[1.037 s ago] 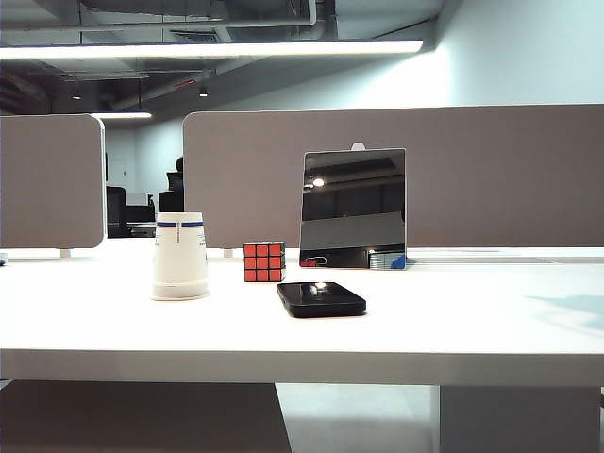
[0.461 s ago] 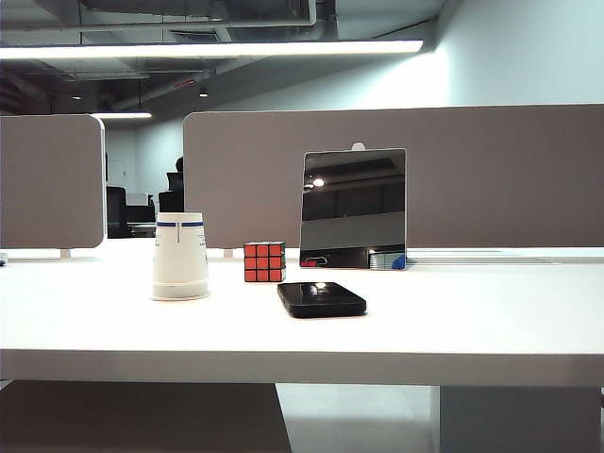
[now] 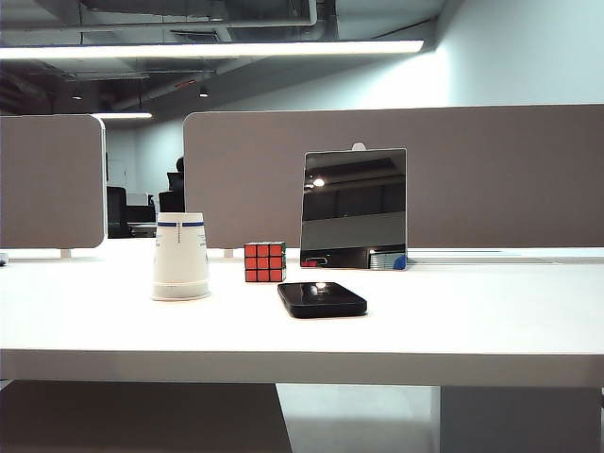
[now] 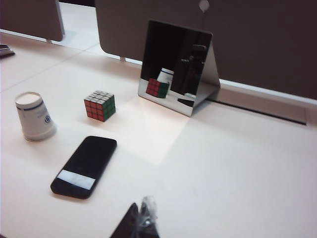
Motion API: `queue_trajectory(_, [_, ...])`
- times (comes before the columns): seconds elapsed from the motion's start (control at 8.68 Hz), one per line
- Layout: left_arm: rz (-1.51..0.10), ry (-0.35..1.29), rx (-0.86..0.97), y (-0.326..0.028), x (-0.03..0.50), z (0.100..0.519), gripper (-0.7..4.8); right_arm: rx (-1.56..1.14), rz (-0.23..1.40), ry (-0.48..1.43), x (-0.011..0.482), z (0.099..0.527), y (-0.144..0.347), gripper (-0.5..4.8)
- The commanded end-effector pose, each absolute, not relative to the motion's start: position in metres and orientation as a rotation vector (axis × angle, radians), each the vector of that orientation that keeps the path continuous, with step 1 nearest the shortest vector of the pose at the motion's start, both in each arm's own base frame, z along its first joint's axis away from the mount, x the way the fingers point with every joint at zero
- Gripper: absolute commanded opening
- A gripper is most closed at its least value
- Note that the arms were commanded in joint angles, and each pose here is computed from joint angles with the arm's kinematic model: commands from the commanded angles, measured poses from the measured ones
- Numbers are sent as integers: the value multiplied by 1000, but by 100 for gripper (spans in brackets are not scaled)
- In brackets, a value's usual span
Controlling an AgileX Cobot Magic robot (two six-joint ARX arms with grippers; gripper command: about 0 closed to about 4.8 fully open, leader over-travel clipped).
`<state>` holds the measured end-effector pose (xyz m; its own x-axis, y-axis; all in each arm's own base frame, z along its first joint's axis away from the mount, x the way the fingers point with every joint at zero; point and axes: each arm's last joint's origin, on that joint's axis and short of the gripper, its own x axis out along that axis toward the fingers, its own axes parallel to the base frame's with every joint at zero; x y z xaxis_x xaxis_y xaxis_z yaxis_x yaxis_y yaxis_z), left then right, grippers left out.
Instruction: Carefully pick up the cup on the right and stack it on top of the cup on the left.
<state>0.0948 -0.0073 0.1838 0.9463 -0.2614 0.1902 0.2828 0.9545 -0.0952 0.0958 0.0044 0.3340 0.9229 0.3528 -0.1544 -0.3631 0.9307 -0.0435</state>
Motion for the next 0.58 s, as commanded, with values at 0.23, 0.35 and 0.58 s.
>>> queue_trajectory(0.23, [-285,-184,-143,-7,94,185,-6,66,83,-92,49,283,1,-6])
queue_trajectory(0.35, [-287,-184,-143,-8,94,185,-6,98,81,-53,51,265,0,-6])
queue_trajectory(0.58, [-317,-183,-142,-8,94,185,-6,113,175,47,72,224,2,-6])
